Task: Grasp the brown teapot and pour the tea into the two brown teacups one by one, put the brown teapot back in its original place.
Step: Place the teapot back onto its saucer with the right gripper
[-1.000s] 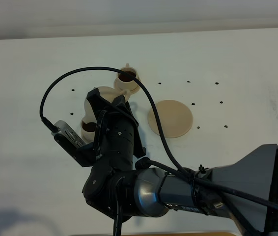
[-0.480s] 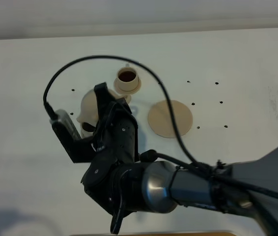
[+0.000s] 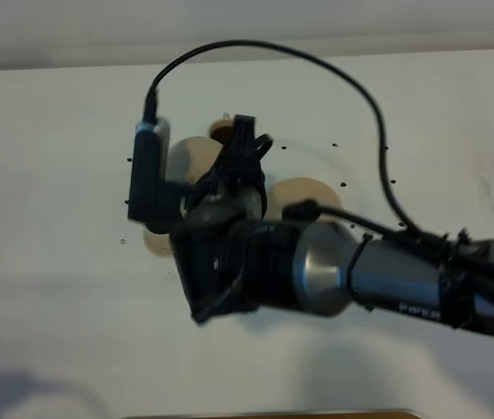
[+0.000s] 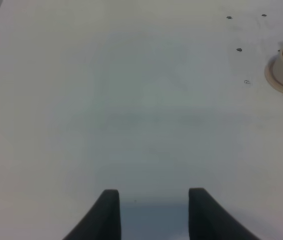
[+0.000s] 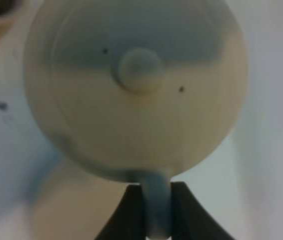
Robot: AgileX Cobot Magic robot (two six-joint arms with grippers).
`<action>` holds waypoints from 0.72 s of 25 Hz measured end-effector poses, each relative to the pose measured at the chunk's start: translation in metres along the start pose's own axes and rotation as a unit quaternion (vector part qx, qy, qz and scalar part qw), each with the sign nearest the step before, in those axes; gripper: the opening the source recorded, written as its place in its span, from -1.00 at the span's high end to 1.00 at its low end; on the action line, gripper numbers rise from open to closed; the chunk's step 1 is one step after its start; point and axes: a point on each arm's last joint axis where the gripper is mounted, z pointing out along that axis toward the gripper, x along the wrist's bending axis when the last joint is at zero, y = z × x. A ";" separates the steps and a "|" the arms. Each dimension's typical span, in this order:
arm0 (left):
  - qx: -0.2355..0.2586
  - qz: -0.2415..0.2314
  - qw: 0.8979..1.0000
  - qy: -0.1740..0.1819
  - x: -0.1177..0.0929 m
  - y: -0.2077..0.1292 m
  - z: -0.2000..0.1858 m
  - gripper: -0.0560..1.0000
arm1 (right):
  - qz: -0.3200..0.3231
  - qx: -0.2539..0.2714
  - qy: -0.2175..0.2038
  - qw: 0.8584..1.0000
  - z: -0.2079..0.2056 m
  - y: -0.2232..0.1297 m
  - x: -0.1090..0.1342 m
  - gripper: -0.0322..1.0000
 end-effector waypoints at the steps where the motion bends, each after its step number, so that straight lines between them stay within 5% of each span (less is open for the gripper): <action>1: 0.000 0.000 1.000 0.000 0.000 0.000 0.000 0.30 | 0.029 0.002 0.019 0.999 -0.002 0.002 -0.002 0.71; 8: 0.000 -0.001 1.000 0.000 0.000 0.000 0.000 0.30 | 0.178 0.046 0.164 0.969 0.000 -0.001 -0.005 0.71; 14: 0.000 -0.001 1.000 0.000 0.000 0.000 0.000 0.31 | 0.203 0.072 0.265 0.940 0.002 -0.006 0.001 0.71; 18: 0.000 -0.001 1.000 0.000 0.000 0.000 0.000 0.31 | 0.203 0.072 0.287 0.933 0.000 -0.005 0.005 0.71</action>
